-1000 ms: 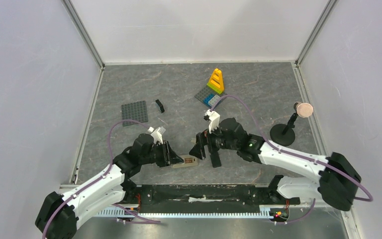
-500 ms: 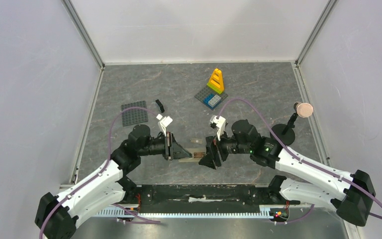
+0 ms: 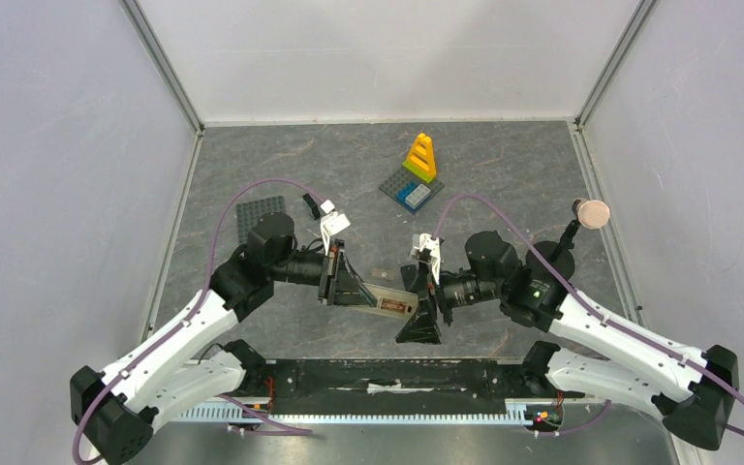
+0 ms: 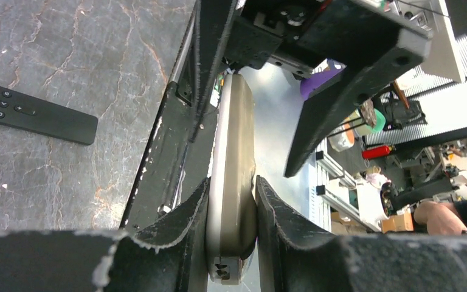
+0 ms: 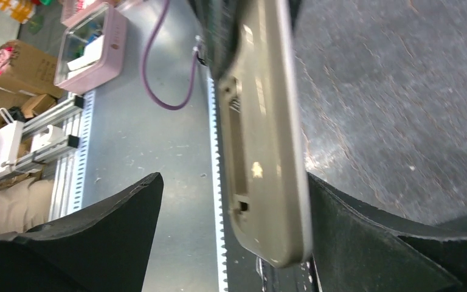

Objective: Load the batteries into the remote control

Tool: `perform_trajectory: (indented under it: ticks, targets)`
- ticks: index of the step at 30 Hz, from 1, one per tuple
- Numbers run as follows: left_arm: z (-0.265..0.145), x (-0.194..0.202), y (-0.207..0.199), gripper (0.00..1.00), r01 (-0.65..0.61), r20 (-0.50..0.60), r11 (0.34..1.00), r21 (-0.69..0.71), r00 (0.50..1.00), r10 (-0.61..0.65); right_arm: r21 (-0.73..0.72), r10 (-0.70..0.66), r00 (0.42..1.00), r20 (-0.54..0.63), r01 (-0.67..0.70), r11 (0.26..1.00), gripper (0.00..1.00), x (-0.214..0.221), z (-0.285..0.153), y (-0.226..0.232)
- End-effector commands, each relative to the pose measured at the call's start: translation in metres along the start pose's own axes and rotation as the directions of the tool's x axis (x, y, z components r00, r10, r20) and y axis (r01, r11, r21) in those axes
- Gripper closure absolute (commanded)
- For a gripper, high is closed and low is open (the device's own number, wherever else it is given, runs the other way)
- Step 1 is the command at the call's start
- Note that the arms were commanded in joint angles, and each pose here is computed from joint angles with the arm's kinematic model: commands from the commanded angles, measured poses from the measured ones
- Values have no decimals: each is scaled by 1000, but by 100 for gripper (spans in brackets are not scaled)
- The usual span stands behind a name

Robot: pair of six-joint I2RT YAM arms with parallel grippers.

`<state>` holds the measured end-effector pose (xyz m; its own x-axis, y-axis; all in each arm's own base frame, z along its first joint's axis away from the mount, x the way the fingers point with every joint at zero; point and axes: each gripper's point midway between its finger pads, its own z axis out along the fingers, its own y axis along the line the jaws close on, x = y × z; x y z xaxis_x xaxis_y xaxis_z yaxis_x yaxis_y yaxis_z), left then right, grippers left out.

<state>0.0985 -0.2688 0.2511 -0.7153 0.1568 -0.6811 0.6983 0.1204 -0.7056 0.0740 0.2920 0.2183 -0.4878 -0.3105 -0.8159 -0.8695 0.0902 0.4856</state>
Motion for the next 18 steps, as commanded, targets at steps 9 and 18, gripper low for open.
perform_trajectory:
  ticks: [9, 18]
  targets:
    - [2, -5, -20, 98, -100, -93, 990, 104, 990, 110, -216, -12, 997, 79, 29, 976, 31, -44, 4, 41]
    - [1, -6, -23, 97, -131, -111, 984, 124, 983, 145, -243, 58, 997, 58, -43, 969, 84, -41, 18, 34]
